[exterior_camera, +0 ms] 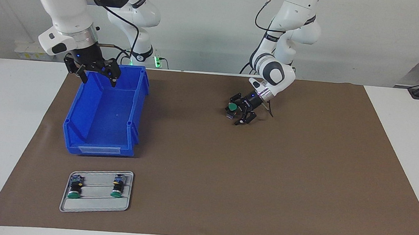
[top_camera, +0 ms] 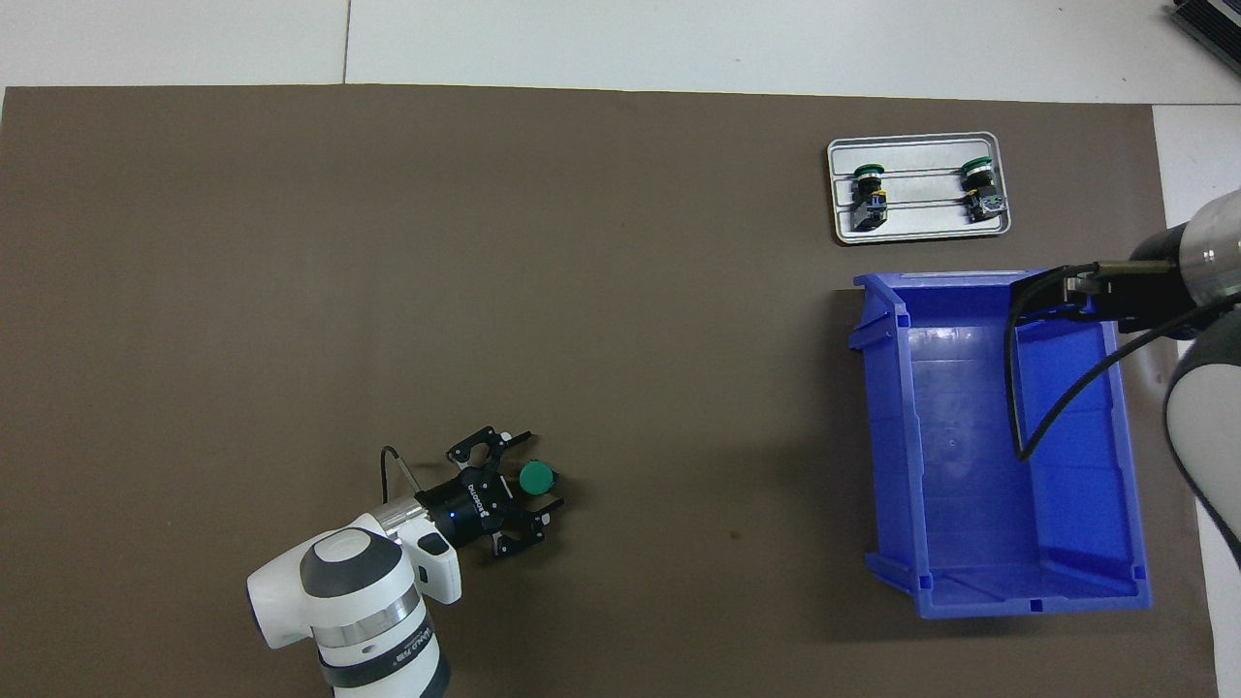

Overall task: Place and press button with both arms
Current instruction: 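Open the left gripper and lift it off the green button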

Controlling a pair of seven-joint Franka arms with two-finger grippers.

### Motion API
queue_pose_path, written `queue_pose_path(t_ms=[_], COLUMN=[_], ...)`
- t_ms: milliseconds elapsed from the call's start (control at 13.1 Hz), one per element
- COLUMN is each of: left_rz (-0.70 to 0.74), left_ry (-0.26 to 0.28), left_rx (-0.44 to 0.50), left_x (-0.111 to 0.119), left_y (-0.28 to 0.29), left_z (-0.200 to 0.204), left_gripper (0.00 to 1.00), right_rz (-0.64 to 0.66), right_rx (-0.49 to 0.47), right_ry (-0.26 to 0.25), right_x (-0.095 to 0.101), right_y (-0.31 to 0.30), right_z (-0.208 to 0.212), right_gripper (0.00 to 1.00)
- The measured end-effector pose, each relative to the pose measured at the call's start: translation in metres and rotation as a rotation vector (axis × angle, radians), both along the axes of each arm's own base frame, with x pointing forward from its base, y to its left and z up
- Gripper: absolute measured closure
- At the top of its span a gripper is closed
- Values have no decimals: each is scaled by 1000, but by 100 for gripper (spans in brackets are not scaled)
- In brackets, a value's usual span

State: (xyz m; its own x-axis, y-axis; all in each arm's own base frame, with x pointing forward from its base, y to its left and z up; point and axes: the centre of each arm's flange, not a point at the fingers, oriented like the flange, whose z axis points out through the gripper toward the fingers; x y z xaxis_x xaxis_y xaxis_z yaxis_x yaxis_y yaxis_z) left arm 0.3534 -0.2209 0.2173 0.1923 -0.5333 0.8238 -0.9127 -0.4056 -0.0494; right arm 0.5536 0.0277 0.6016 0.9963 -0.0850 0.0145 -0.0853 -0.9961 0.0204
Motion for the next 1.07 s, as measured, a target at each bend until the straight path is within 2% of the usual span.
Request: queue_pose_path(t_ms=[382, 763, 1069], left_rz=[76, 141, 162], left_ry=[-21, -26, -27], left_rx=[203, 314, 344], left_x=[14, 26, 30], left_y=[2, 14, 20], left_z=[25, 36, 39], left_gripper=[0, 0, 0], right_rz=[0, 0, 0], right_rx=[0, 0, 0], right_ry=[0, 0, 0], right_x=[0, 0, 0], right_y=[0, 0, 0], right_z=[0, 0, 0], right_gripper=[0, 0, 0])
